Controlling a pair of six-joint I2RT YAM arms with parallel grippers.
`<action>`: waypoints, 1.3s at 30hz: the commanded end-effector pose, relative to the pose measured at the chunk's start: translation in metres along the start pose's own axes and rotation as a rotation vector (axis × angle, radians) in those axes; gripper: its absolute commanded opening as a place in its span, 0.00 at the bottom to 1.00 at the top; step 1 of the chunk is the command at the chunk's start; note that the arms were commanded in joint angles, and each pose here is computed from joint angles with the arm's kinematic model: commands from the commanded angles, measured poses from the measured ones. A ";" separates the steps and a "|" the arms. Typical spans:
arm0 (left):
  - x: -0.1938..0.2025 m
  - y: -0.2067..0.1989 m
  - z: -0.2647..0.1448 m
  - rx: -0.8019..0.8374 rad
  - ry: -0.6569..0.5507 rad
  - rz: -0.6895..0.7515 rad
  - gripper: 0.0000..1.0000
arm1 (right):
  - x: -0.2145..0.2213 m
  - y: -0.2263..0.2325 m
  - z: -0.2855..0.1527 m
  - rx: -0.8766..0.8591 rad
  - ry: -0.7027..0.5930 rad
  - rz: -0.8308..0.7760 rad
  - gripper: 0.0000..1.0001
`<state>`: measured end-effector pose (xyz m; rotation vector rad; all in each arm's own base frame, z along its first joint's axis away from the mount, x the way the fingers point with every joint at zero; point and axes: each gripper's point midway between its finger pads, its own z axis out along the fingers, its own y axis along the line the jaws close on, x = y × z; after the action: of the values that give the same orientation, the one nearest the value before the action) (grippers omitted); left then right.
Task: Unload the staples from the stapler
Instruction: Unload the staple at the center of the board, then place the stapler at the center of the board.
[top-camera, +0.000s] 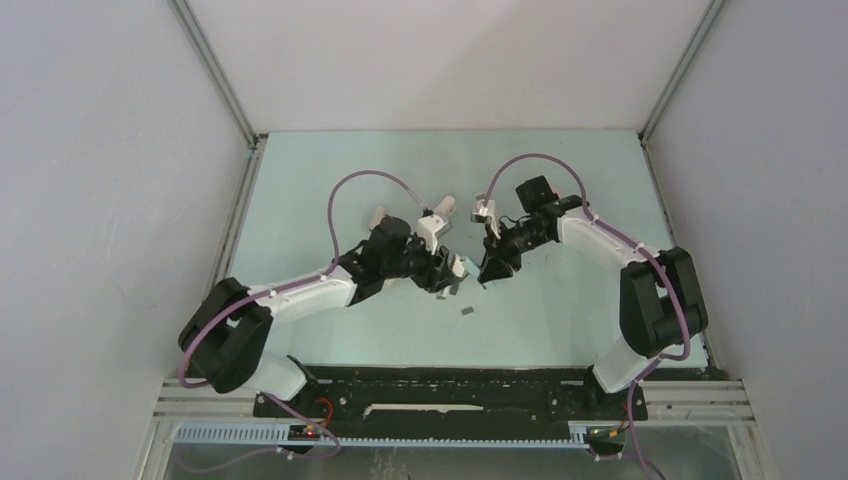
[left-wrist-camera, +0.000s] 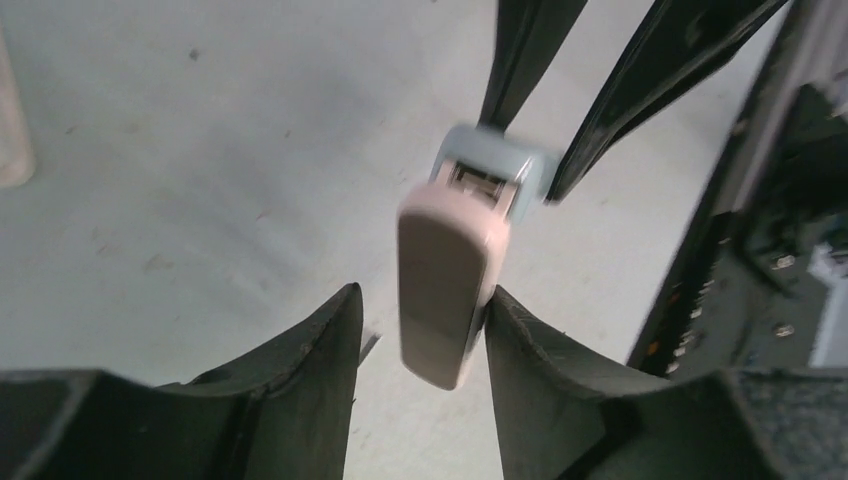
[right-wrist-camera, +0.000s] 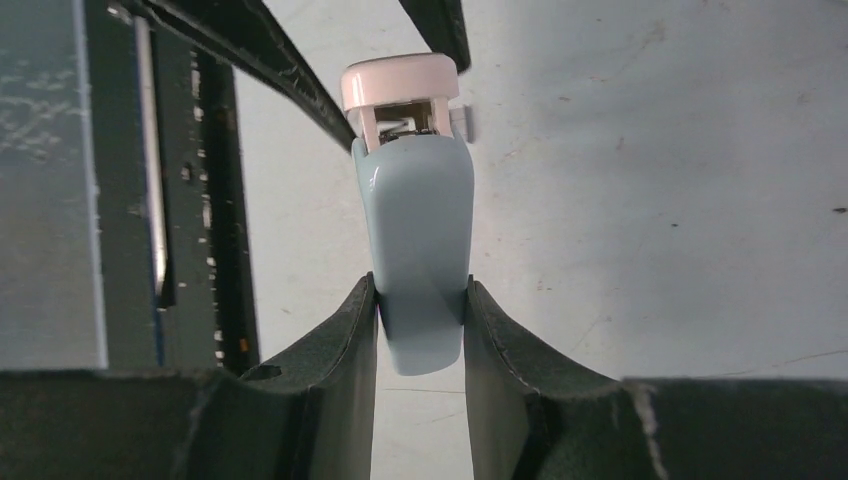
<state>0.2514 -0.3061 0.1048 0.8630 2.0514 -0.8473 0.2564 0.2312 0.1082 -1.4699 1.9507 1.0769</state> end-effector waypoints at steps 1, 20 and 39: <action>-0.063 -0.025 -0.006 0.126 -0.229 -0.085 0.55 | -0.026 0.036 -0.014 -0.120 -0.098 0.069 0.00; -0.144 0.006 -0.147 -0.175 -0.617 -0.116 1.00 | -0.036 -0.015 -0.092 0.142 -0.252 0.237 0.00; -0.119 0.080 -0.210 -0.609 -0.503 0.028 1.00 | 0.074 -0.132 -0.280 1.110 -0.125 0.698 0.00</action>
<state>0.2868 -0.1602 0.3117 0.3084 1.6587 -0.5212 0.3560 -0.0238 0.1657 -0.2398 2.3374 0.2969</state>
